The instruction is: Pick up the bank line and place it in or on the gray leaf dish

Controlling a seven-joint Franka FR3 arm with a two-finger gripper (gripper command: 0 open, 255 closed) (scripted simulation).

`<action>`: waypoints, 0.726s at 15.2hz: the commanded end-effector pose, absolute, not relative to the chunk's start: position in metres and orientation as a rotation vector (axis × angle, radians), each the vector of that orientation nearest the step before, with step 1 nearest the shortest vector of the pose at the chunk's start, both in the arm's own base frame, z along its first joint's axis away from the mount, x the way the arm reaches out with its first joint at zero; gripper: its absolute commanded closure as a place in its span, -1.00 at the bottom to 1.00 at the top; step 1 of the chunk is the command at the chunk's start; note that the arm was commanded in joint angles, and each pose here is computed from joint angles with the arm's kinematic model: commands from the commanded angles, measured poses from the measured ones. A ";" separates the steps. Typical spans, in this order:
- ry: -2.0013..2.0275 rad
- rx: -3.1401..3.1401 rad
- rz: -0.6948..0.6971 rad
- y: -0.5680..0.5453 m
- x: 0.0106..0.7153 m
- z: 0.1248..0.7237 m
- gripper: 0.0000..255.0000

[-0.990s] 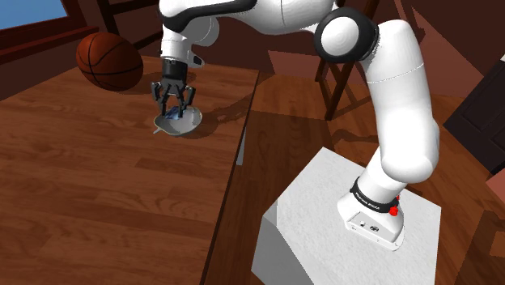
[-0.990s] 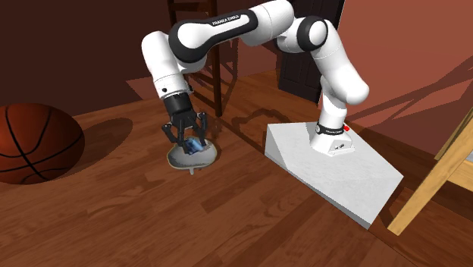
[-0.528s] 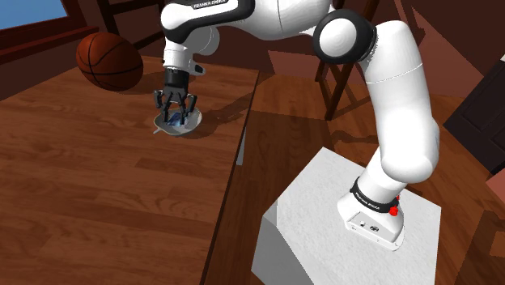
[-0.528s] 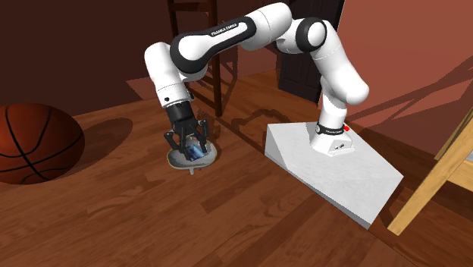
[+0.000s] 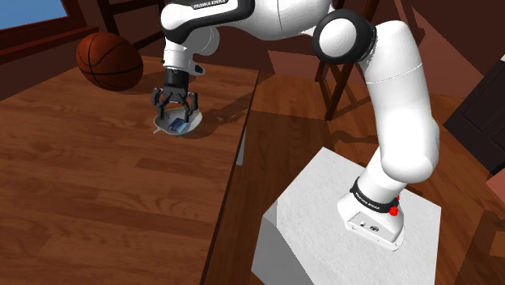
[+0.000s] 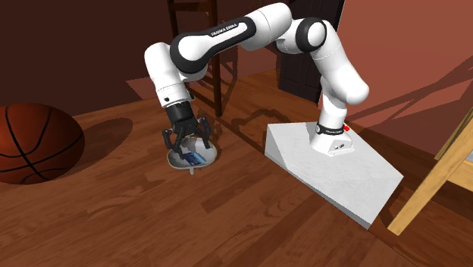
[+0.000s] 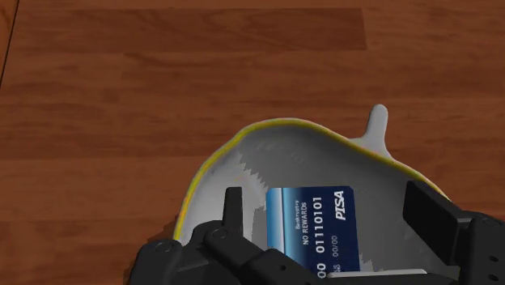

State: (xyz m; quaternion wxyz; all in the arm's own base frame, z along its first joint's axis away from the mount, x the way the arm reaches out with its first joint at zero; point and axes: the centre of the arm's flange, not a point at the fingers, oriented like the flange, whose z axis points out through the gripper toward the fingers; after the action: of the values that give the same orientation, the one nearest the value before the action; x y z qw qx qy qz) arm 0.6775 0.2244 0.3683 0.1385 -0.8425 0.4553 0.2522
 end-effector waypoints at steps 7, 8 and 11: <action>1.317 -2.436 0.729 0.201 0.692 0.410 -1.00; 1.317 -2.436 0.729 0.201 0.692 0.410 -1.00; 1.317 -2.436 0.729 0.201 0.692 0.410 -1.00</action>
State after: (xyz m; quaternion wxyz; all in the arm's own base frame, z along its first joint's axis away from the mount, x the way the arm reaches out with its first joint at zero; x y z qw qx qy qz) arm 0.6923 0.2014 0.4096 0.1387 -0.8425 0.4554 0.2521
